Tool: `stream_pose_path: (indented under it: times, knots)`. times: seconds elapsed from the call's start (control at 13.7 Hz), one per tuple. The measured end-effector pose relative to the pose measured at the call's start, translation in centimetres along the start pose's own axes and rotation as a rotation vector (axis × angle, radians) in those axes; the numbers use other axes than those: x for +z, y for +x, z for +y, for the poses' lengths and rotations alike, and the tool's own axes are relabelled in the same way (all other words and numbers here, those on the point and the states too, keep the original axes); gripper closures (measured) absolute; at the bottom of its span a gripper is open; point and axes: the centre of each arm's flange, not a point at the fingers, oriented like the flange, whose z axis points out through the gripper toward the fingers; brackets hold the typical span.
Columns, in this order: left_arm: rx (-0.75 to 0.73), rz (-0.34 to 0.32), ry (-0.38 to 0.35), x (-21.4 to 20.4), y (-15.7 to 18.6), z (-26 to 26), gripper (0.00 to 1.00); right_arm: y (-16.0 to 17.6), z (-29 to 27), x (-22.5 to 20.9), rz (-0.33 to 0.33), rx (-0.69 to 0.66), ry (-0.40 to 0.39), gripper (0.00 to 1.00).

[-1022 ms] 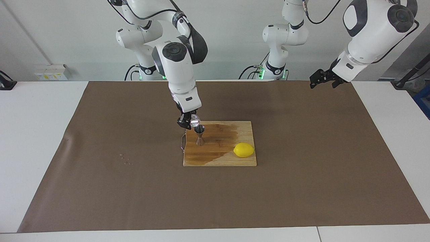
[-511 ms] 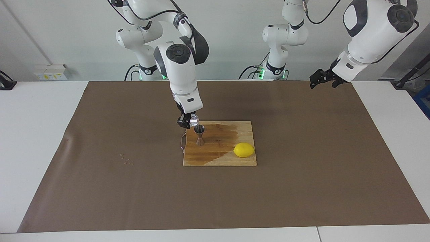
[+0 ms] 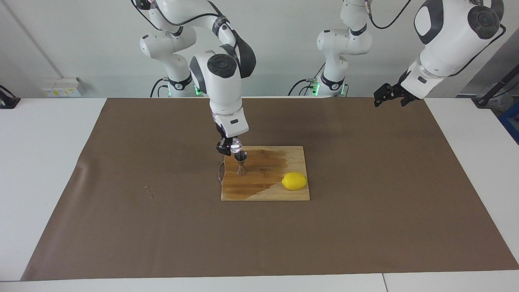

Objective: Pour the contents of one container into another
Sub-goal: 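Hold the clear glass tipped steeply over the metal cup, pouring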

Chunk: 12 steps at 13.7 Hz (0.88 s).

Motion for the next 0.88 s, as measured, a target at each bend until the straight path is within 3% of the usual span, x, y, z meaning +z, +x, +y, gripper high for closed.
stream_pose_path:
  times: [0.44,0.88]
  knots:
    - [0.0,0.0,0.0,0.0,0.0,0.0,0.0,-0.32,0.08,0.83,-0.058,-0.015,-0.007,0.52]
    - [0.0,0.0,0.0,-0.01,-0.01,0.0,0.0,-0.13,-0.03,0.81,-0.063,-0.021,-0.011,0.52]
